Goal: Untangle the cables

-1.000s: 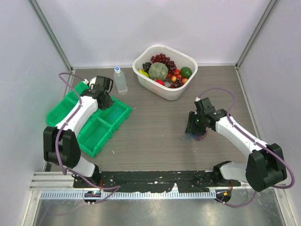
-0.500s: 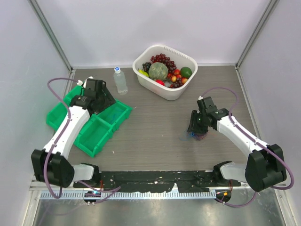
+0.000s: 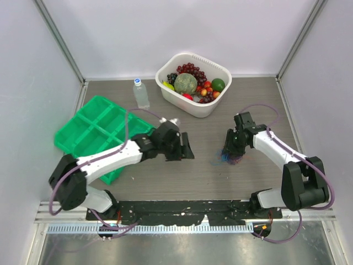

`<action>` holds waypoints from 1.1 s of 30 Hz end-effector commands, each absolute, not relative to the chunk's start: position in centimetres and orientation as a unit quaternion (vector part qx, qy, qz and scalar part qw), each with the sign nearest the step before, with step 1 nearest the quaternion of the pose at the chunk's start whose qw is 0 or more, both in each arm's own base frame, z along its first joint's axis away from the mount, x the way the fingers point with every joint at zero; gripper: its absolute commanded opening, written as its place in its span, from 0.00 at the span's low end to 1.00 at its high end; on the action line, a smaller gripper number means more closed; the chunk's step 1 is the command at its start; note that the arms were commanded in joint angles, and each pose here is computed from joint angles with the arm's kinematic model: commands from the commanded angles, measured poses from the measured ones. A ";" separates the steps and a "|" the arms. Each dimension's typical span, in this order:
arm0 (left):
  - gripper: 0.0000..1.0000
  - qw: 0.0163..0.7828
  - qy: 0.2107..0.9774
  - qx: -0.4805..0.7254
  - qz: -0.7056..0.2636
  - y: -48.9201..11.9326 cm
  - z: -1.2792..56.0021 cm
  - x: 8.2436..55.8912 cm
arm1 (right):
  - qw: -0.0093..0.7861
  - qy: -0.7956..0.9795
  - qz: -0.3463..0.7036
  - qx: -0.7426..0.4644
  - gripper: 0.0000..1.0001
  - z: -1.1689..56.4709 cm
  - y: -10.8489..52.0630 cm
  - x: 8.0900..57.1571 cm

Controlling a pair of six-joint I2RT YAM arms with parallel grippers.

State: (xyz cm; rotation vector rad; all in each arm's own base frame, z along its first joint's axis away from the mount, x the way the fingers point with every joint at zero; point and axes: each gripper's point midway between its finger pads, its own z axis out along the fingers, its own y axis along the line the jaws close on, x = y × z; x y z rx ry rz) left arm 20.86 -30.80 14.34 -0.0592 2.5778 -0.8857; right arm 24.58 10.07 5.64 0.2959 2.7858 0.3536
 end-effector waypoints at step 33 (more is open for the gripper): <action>0.02 0.118 0.923 0.151 -0.332 -46.7 9.6 22.7 | 0.154 0.966 0.177 0.110 0.41 6.3 10.7 24.4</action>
